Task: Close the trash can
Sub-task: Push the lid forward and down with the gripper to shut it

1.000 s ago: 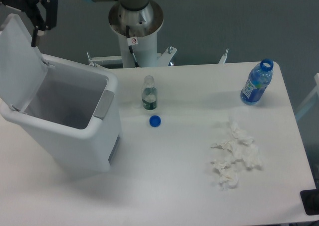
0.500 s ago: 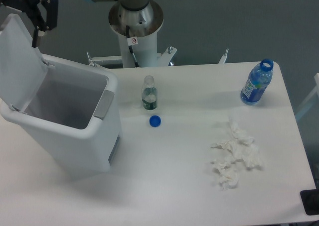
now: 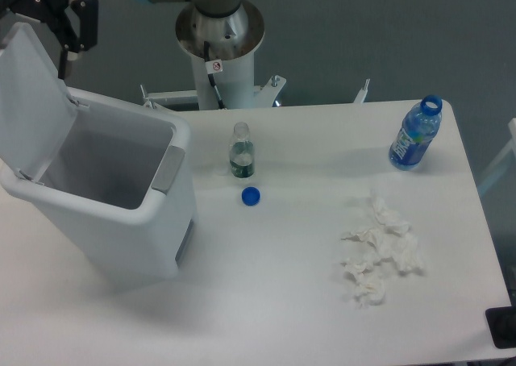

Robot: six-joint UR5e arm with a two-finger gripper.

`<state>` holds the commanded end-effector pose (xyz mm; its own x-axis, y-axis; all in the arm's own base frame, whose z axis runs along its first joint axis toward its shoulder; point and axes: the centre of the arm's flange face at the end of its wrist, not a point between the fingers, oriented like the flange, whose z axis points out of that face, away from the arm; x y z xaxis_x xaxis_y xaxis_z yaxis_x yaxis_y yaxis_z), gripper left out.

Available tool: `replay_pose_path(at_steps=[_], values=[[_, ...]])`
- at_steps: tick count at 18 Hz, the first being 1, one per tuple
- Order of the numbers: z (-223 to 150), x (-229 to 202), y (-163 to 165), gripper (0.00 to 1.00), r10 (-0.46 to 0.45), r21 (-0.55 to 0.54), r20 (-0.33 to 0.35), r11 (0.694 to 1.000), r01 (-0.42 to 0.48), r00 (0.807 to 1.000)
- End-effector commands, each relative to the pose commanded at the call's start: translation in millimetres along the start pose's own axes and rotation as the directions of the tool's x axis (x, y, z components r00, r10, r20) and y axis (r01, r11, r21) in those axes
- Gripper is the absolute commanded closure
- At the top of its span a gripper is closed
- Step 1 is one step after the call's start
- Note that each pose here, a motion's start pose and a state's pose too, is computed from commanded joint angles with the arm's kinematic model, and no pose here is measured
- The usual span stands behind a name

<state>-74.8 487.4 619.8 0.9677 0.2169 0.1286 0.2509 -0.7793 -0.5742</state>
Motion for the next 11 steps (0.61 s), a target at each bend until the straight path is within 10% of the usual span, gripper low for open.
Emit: replay_pose_path(at_steps=[11], values=[[3,-19,3,0.00,0.037,-0.036,0.160,0.999,-0.032,0.986]])
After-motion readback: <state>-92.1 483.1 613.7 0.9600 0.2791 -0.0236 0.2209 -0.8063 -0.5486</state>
